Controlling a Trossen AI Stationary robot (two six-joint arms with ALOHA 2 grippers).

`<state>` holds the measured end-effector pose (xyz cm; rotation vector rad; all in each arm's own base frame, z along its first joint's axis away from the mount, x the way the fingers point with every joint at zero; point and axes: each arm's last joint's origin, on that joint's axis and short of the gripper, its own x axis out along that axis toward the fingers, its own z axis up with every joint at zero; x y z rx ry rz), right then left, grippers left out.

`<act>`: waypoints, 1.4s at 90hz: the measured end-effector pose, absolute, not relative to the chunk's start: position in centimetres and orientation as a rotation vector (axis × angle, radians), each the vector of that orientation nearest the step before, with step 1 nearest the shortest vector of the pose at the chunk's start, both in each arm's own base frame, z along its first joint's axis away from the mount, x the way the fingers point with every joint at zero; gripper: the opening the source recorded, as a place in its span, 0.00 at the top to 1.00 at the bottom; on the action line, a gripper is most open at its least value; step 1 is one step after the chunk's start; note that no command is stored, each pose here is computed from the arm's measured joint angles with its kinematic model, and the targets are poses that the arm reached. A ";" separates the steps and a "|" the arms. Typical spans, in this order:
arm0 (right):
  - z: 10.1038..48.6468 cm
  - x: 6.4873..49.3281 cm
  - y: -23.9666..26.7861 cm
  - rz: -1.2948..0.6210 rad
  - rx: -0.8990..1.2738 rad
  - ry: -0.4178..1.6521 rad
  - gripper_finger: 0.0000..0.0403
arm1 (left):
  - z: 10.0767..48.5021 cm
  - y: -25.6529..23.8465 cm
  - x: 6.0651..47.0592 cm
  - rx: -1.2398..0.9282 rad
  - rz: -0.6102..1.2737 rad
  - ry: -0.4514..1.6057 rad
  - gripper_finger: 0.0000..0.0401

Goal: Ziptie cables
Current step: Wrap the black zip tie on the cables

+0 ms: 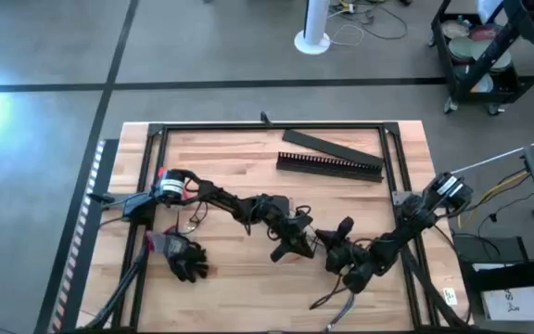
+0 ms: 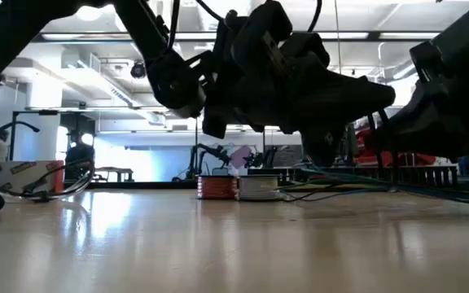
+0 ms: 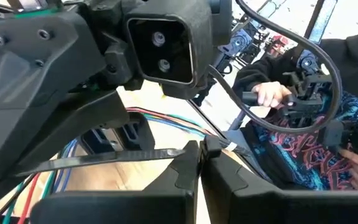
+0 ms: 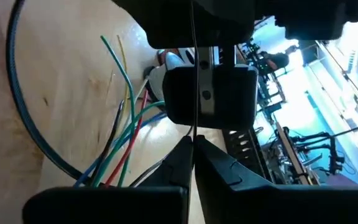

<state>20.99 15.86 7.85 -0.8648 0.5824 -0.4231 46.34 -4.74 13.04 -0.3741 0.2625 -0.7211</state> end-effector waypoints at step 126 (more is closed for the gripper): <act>8.3 21.6 16.5 -0.369 -0.885 0.598 1.00 | 13.0 -4.7 46.3 -0.371 -0.720 0.261 1.00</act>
